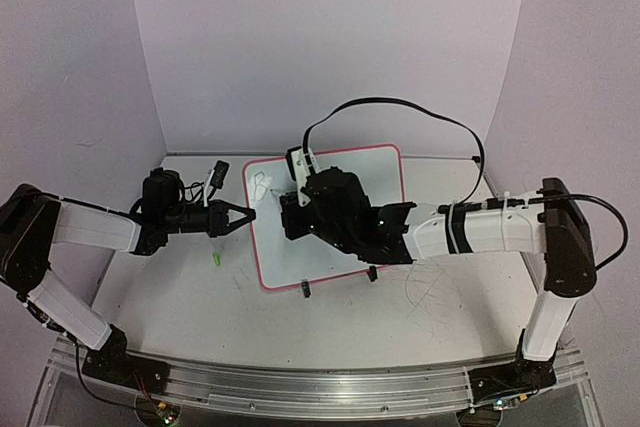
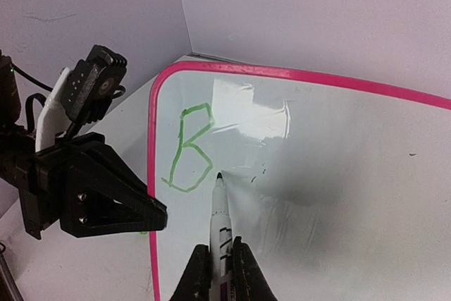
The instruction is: Write a sentence on the whiteboard
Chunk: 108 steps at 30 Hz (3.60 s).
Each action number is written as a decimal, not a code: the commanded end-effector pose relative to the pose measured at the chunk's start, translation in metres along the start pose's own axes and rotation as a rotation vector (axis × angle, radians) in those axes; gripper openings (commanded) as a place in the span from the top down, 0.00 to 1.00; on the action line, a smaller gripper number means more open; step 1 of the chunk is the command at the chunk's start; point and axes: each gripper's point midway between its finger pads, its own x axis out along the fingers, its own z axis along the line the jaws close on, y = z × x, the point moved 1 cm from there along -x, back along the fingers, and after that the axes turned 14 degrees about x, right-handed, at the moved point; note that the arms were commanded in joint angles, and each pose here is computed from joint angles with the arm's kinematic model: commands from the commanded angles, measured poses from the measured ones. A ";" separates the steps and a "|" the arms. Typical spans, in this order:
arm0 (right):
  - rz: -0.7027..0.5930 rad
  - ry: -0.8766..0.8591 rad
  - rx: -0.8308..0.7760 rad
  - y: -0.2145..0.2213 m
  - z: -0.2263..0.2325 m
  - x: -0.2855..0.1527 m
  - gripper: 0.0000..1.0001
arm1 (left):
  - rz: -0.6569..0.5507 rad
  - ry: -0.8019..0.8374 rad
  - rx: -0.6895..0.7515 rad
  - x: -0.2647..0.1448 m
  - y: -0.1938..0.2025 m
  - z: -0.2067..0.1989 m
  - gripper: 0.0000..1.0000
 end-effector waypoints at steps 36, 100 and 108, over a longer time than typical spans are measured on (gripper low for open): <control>-0.098 0.155 0.061 -0.023 -0.031 -0.006 1.00 | -0.034 -0.036 0.060 -0.004 -0.017 0.000 1.00; -0.013 0.134 0.044 0.008 -0.027 -0.006 1.00 | -0.025 -0.040 0.060 -0.003 -0.014 0.001 1.00; -0.050 0.165 0.026 -0.006 -0.030 -0.010 1.00 | -0.021 -0.041 0.058 -0.002 -0.013 0.001 1.00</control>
